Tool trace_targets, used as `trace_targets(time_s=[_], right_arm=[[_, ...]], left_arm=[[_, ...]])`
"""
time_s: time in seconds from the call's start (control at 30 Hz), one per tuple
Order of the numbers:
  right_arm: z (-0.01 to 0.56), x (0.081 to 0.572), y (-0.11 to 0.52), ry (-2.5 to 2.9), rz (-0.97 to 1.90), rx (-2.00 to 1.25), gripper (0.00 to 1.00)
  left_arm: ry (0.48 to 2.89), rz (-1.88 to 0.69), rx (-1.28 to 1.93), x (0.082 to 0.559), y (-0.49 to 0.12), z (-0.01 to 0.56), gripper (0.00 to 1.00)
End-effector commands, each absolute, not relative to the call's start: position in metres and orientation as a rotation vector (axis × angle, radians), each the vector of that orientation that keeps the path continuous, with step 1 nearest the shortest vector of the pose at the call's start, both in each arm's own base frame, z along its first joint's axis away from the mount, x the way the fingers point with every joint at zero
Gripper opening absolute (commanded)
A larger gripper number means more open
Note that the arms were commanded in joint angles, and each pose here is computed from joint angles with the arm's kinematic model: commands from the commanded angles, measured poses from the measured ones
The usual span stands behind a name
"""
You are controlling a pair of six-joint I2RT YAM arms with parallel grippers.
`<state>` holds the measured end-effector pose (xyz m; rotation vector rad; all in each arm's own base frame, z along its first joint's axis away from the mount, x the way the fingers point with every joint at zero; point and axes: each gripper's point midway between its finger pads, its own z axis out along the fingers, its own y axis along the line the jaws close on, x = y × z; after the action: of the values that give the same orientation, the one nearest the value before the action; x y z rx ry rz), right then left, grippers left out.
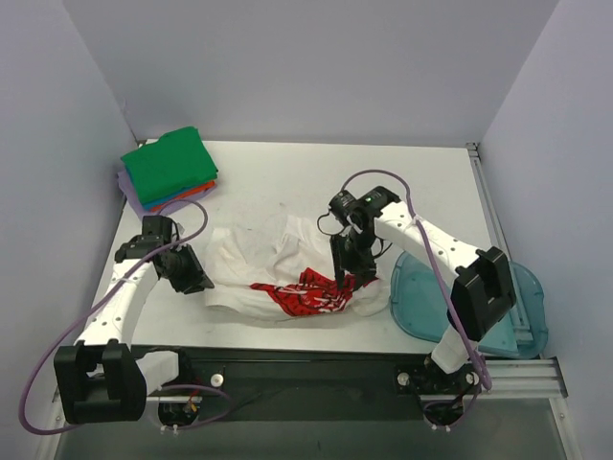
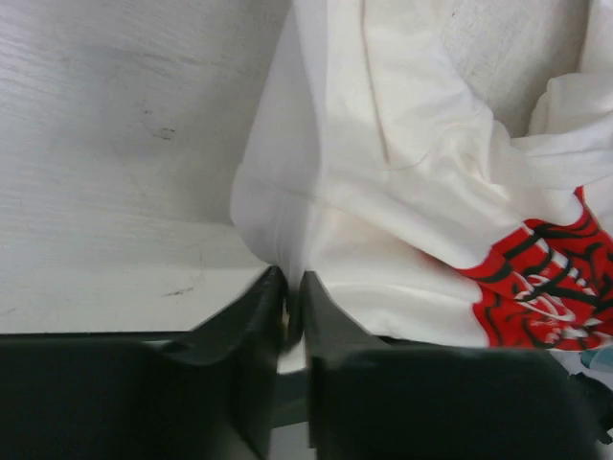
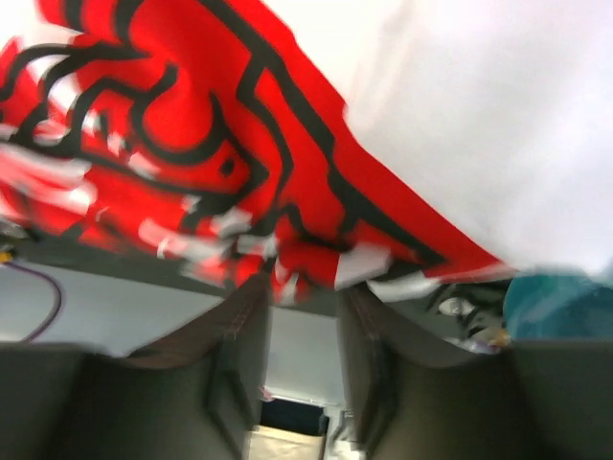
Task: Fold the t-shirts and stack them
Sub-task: Flatten out the tshirt
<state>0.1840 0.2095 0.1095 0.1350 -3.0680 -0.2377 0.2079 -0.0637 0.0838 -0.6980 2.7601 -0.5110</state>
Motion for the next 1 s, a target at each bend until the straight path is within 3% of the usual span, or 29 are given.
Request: trace_targets(time_s=[0.0, 0.03, 0.13, 0.27, 0.67, 0.97], right_arm=[[0.159, 0.183, 0.203, -3.107, -0.27, 0.156, 0.42], [0.164, 0.189, 0.206, -3.123, -0.288, 0.161, 0.53], [0.179, 0.216, 0.214, -3.185, -0.342, 0.164, 0.63], [0.185, 0.256, 0.225, -3.253, -0.354, 0.209, 0.65], [0.119, 0.38, 0.276, -3.332, -0.539, 0.209, 0.65], [0.073, 0.416, 0.267, -3.354, -0.518, 0.273, 0.67]], left_arm=[[2.708, -0.428, -0.65, 0.211, -0.051, 0.115, 0.3], [2.698, -0.432, -0.648, 0.214, -0.052, 0.117, 0.38], [2.659, -0.457, -0.648, 0.224, -0.053, 0.123, 0.5], [2.605, -0.495, -0.631, 0.25, -0.054, 0.129, 0.59], [2.521, -0.462, -0.56, 0.356, -0.039, 0.141, 0.61], [2.532, -0.493, -0.594, 0.366, -0.042, 0.132, 0.62]])
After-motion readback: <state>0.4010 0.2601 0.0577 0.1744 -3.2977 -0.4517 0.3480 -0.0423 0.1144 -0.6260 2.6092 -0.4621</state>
